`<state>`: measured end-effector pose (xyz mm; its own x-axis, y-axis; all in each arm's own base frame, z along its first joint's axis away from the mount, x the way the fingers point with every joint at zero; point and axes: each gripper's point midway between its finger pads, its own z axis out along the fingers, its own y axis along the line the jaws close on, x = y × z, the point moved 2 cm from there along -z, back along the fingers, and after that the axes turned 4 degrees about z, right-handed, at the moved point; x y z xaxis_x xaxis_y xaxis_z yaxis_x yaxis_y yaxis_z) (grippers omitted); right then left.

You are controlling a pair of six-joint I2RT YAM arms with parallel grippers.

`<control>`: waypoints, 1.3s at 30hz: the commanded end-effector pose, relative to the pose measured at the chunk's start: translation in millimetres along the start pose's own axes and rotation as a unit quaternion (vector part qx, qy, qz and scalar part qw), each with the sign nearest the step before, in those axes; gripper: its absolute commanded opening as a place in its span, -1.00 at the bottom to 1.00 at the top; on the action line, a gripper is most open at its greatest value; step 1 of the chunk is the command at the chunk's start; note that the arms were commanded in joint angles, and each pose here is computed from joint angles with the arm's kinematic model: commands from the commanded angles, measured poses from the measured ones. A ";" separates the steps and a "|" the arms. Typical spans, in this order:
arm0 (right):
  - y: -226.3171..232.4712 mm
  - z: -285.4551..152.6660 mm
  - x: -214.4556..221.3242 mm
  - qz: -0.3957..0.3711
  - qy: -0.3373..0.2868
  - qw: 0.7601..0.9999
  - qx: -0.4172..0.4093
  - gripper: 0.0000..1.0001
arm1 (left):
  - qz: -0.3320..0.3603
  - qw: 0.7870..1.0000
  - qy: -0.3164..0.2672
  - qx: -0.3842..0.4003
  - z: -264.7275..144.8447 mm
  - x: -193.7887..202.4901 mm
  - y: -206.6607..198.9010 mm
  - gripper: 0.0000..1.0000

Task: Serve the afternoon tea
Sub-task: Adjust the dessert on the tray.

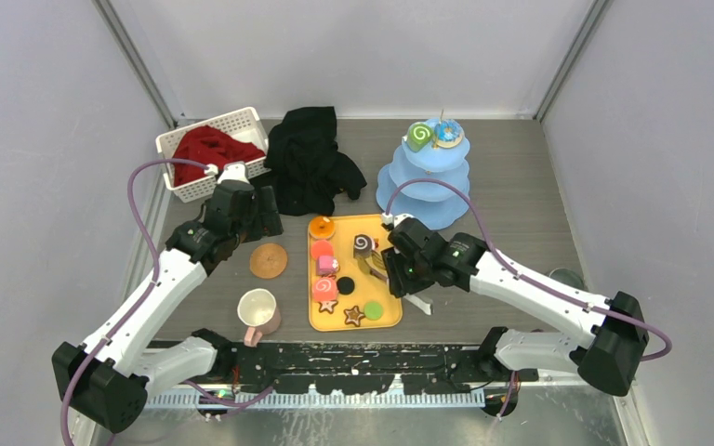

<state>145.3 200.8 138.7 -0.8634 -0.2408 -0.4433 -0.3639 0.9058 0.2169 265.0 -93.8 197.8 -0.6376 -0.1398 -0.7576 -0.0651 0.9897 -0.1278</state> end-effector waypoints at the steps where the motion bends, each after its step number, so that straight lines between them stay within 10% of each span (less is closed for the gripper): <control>1: 9.1 -9.8 -24.2 0.003 -0.055 0.998 -0.011 -0.08 | -0.011 0.999 -0.031 0.003 -5.7 -17.4 -1.5 0.91; 39: -5.2 13.7 -31.2 0.034 -0.078 0.995 0.051 -0.04 | -0.012 0.999 -0.036 0.001 -13.5 -14.3 4.1 0.91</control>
<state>159.5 197.7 131.3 -0.8572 -0.1821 -0.4817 -0.2900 0.9437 0.1592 261.4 -91.5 206.9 -0.6132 -0.1506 -0.7755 -0.0640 0.9879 -0.1412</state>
